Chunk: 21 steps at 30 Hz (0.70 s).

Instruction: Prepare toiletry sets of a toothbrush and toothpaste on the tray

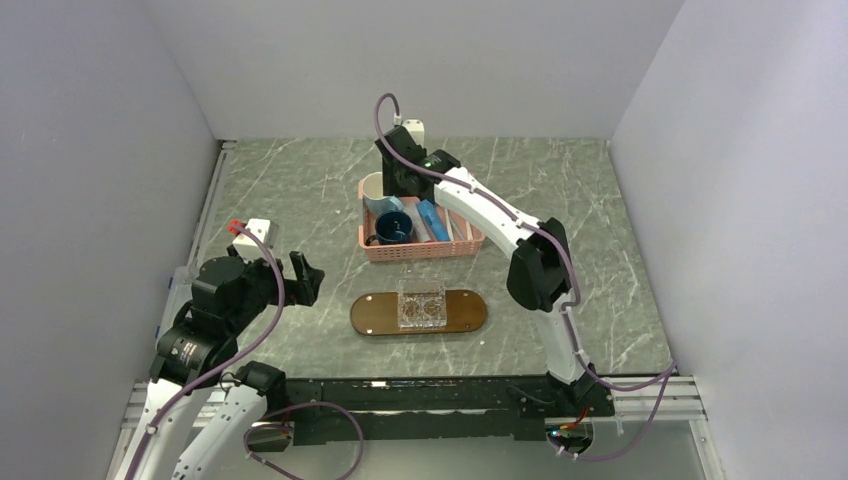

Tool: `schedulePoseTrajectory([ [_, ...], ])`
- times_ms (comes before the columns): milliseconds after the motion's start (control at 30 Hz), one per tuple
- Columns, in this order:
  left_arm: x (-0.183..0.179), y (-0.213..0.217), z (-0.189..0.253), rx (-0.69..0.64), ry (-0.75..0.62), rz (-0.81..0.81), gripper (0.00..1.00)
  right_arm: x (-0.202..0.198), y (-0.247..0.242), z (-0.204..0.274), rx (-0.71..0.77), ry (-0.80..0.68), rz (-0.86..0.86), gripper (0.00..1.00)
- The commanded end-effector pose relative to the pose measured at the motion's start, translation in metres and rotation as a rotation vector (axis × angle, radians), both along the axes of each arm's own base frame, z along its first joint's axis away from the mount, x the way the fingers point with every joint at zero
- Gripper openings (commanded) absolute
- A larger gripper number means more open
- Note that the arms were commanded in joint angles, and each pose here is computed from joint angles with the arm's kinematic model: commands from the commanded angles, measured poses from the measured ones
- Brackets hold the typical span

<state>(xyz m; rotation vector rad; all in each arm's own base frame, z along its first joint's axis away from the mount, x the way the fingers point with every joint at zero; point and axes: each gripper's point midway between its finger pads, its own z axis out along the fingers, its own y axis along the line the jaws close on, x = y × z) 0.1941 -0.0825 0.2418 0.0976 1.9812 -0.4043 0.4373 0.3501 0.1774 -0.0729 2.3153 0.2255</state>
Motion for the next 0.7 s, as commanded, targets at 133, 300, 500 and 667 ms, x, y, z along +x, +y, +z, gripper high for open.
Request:
schedulePoseTrajectory([
  [133, 0.003, -0.004, 0.006, -0.011, -0.027, -0.017, 0.99, 0.034, 0.019, 0.006, 0.092, -0.050, -0.025, 0.51],
  [300, 0.003, -0.005, 0.005, -0.011, -0.024, -0.021, 0.99, 0.049, 0.021, -0.006, 0.103, -0.051, -0.035, 0.51],
  [500, 0.003, -0.005, 0.005, -0.010, -0.025, -0.019, 0.99, 0.064, 0.020, -0.020, 0.109, -0.033, -0.041, 0.49],
  [667, 0.004, -0.005, 0.005, -0.009, -0.022, -0.020, 0.99, 0.071, 0.020, -0.027, 0.115, -0.032, -0.030, 0.46],
])
